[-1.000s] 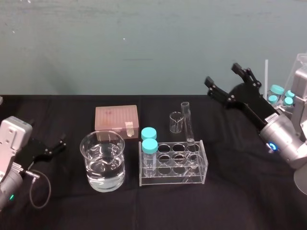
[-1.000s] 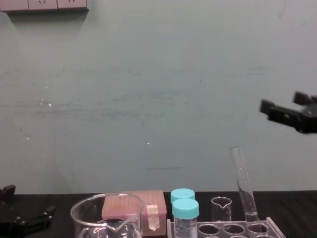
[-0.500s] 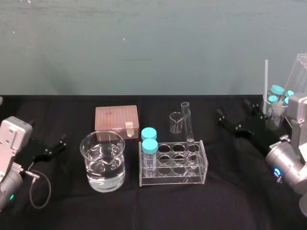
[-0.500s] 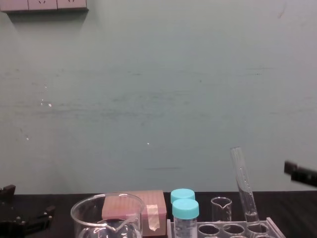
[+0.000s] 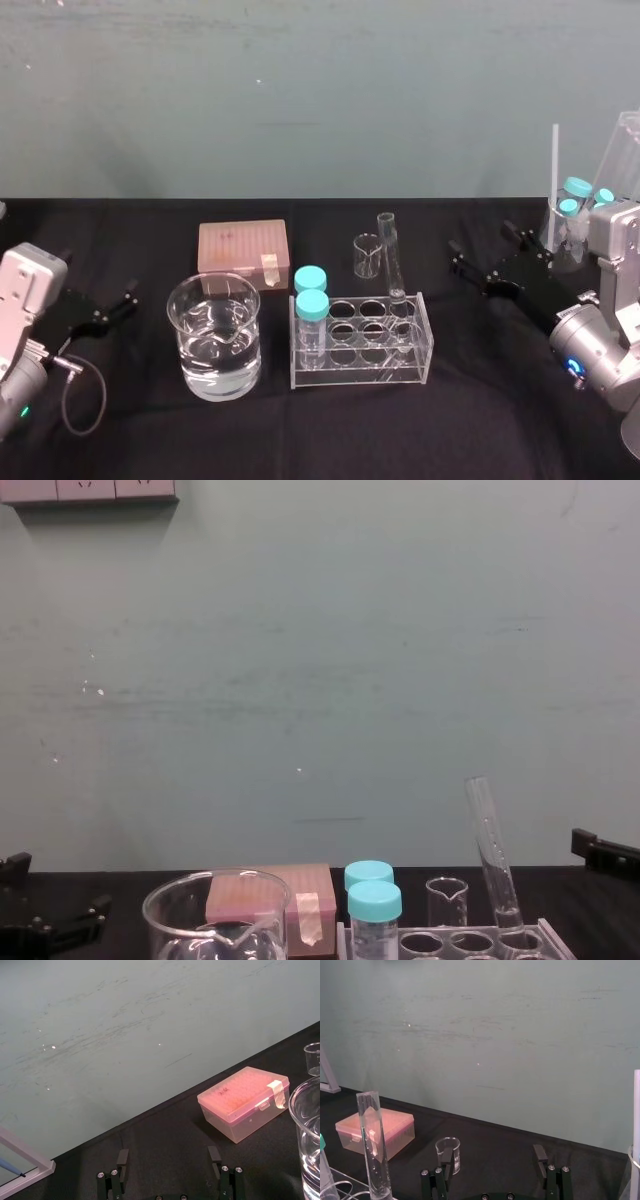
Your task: Hold the test tube with one hand and immerse one end into the beaker, then return it to the test tube rack.
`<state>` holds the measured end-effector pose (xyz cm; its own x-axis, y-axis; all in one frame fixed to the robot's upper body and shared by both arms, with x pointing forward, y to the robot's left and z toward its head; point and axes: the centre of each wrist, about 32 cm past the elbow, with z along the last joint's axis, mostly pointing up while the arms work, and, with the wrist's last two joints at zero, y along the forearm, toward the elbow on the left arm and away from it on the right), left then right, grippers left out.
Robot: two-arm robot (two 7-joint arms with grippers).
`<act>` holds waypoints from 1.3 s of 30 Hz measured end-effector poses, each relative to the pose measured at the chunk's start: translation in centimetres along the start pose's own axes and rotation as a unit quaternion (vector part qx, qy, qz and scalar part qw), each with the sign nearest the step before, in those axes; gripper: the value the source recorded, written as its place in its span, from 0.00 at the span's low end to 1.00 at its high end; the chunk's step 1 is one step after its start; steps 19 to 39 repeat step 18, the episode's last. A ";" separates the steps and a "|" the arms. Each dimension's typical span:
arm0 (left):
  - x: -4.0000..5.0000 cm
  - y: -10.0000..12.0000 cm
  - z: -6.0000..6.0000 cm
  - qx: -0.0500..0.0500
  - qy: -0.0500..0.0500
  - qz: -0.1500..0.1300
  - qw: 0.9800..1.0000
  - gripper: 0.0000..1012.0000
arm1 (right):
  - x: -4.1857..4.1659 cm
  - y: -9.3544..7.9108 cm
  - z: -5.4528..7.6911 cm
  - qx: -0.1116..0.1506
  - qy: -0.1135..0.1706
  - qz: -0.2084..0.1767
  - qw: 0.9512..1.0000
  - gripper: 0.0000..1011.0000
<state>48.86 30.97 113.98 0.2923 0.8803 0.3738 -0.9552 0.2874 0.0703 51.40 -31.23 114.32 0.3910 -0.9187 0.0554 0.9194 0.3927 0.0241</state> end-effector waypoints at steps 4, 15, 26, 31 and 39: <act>0.00 0.0 0.0 0.000 0.000 0.000 1.000 0.99 | 0.00 0.0 0.1 0.001 0.000 0.000 1.000 0.99; 0.00 0.0 0.0 0.000 0.000 0.000 1.000 0.99 | 0.02 0.0 0.2 0.005 0.000 0.000 1.000 0.99; 0.00 0.0 0.0 0.000 0.000 0.000 1.000 0.99 | 0.03 0.0 0.2 0.005 0.000 0.000 1.000 0.99; 0.00 0.0 0.0 0.000 0.000 0.000 1.000 0.99 | 0.03 0.0 0.2 0.005 0.000 0.000 1.000 0.99; 0.00 0.0 0.0 0.000 0.000 0.000 1.000 0.99 | 0.03 0.0 0.2 0.005 0.000 0.000 1.000 0.99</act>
